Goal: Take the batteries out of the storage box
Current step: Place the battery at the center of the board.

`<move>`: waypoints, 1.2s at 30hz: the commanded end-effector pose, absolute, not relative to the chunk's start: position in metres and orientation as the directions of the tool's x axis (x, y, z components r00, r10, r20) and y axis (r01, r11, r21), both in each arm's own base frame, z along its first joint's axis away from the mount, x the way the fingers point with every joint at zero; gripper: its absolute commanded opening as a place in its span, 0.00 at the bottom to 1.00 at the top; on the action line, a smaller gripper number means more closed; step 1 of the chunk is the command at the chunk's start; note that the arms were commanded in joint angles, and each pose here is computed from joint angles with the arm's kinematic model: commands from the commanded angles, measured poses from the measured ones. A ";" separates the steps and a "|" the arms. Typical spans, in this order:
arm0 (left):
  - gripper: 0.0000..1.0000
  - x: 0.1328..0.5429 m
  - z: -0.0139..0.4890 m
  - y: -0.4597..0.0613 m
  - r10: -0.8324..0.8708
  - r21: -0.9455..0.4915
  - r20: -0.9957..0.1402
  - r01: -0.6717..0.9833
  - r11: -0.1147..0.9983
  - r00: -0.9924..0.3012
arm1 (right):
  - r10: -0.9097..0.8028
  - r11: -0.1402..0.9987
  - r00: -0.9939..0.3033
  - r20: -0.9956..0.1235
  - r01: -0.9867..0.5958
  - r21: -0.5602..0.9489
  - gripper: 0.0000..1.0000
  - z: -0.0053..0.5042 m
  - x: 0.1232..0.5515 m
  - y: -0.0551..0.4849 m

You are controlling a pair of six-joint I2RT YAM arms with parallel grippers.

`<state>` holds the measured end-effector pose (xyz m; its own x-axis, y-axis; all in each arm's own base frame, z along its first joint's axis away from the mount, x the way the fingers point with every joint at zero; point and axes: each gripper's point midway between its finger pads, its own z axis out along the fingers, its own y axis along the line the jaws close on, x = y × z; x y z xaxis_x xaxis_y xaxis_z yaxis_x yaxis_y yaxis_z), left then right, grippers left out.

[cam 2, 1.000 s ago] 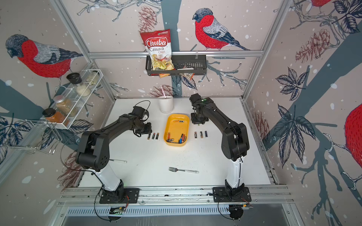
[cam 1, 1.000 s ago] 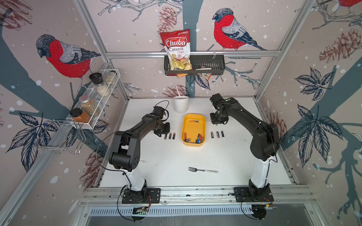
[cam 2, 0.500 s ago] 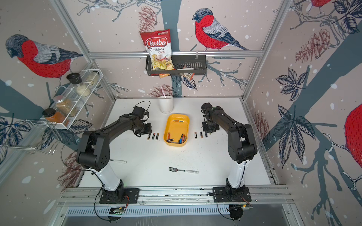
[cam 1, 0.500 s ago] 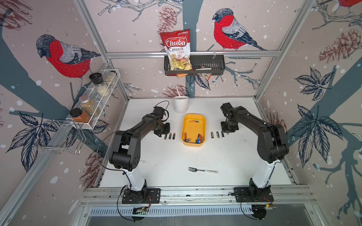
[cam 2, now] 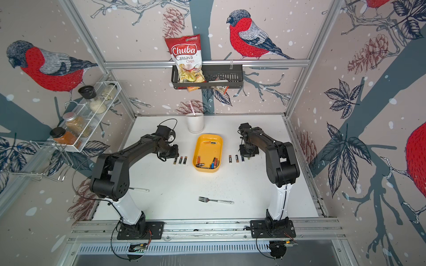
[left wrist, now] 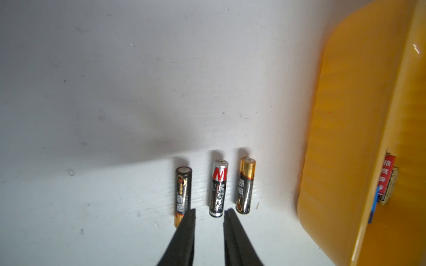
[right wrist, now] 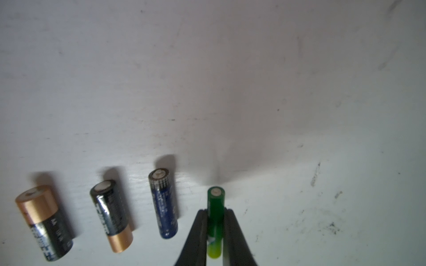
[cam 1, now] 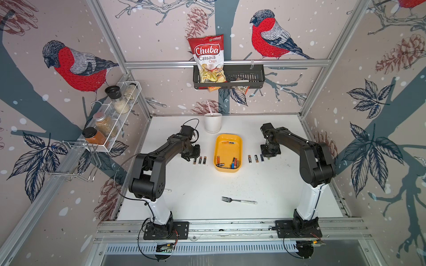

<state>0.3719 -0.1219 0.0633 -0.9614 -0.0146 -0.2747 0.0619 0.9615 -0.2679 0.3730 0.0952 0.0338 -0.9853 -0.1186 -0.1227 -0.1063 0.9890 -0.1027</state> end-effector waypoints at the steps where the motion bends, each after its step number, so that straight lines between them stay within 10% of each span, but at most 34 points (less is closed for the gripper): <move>1: 0.27 0.373 0.064 -0.123 -0.014 -0.273 -0.276 0.065 0.960 -0.961 | -0.124 0.989 -0.985 -0.122 -0.113 -0.093 0.17 0.031 0.374 0.096; 36: 0.27 0.370 0.063 -0.121 -0.017 -0.268 -0.275 0.060 0.962 -0.961 | -0.135 0.988 -0.987 -0.089 -0.128 -0.087 0.21 0.016 0.370 0.099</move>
<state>0.3690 -0.1211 0.0598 -0.9642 -0.0148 -0.2647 0.0582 0.9623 -0.2657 0.3700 0.0989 0.0164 -0.9880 -0.1276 -0.0874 -0.1200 0.9889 -0.0875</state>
